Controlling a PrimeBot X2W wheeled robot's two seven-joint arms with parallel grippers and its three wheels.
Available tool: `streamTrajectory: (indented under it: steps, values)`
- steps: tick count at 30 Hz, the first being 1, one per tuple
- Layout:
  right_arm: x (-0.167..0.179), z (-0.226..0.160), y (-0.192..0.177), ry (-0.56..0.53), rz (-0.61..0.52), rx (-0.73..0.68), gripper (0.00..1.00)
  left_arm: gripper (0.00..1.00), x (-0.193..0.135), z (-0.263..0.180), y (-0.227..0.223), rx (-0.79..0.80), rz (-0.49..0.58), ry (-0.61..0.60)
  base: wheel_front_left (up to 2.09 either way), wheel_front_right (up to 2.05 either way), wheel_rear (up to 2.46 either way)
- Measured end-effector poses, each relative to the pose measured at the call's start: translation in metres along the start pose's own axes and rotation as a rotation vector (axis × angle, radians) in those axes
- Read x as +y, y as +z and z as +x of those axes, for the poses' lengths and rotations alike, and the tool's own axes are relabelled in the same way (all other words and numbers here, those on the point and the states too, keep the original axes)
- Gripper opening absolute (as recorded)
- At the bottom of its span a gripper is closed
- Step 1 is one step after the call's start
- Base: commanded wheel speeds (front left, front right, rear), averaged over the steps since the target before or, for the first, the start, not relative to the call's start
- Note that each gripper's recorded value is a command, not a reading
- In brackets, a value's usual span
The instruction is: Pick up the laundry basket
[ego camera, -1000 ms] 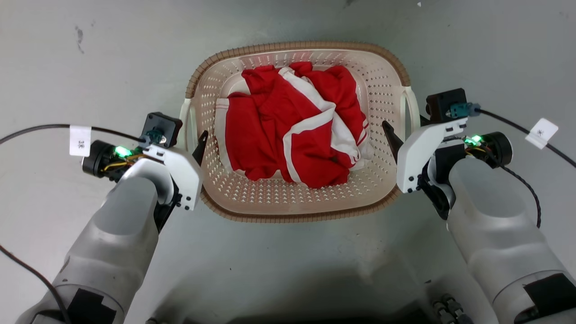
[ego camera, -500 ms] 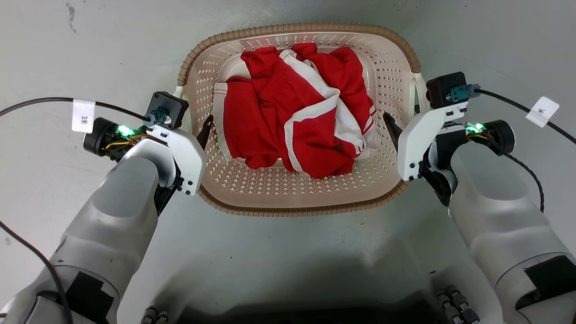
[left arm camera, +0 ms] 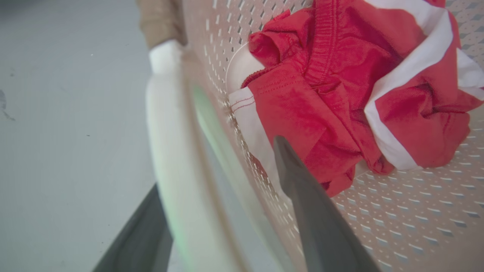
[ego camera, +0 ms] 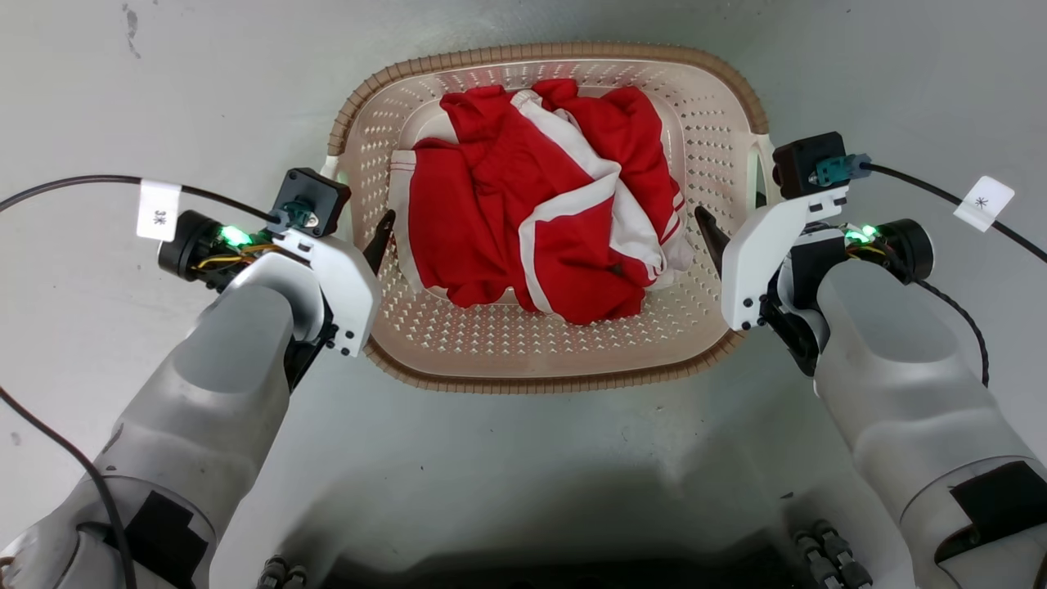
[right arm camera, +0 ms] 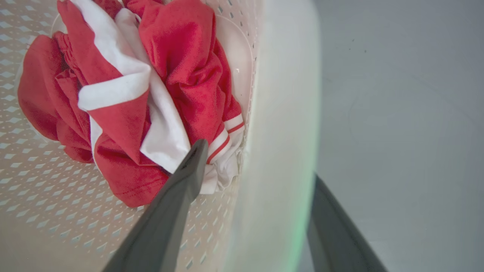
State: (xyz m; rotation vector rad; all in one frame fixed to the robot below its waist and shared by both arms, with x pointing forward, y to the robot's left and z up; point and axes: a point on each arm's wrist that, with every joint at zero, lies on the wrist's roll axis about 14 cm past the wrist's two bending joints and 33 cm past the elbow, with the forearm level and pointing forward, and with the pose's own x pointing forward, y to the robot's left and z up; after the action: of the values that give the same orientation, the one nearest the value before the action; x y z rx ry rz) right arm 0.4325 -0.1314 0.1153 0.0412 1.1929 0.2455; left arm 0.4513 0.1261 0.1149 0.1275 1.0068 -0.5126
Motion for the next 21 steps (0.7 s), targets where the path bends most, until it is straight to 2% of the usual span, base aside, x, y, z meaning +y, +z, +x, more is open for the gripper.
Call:
streamTrajectory:
  steps: [1,2,3,18,21]
  values:
    - [0.0,0.0,-0.002,0.001,0.0,0.007,0.96,0.85,-0.001,0.0,0.0,0.001,0.002,-0.004,0.0,0.0,0.0]
    - [0.001,0.001,-0.003,0.002,0.0,0.013,0.28,0.37,-0.002,0.001,0.0,0.001,0.001,-0.008,0.0,0.0,0.0]
    - [0.001,0.001,-0.004,0.003,0.001,0.018,0.0,0.0,-0.004,0.001,0.0,0.005,0.003,-0.014,0.0,0.0,0.0]
    - [0.006,-0.007,0.003,0.007,0.017,0.01,0.0,0.0,-0.013,-0.009,0.005,0.002,-0.003,-0.047,0.0,0.0,0.0]
    - [0.01,-0.019,-0.005,0.012,0.024,0.067,0.0,0.0,-0.018,-0.02,0.011,0.003,-0.005,-0.053,0.0,0.0,0.0]
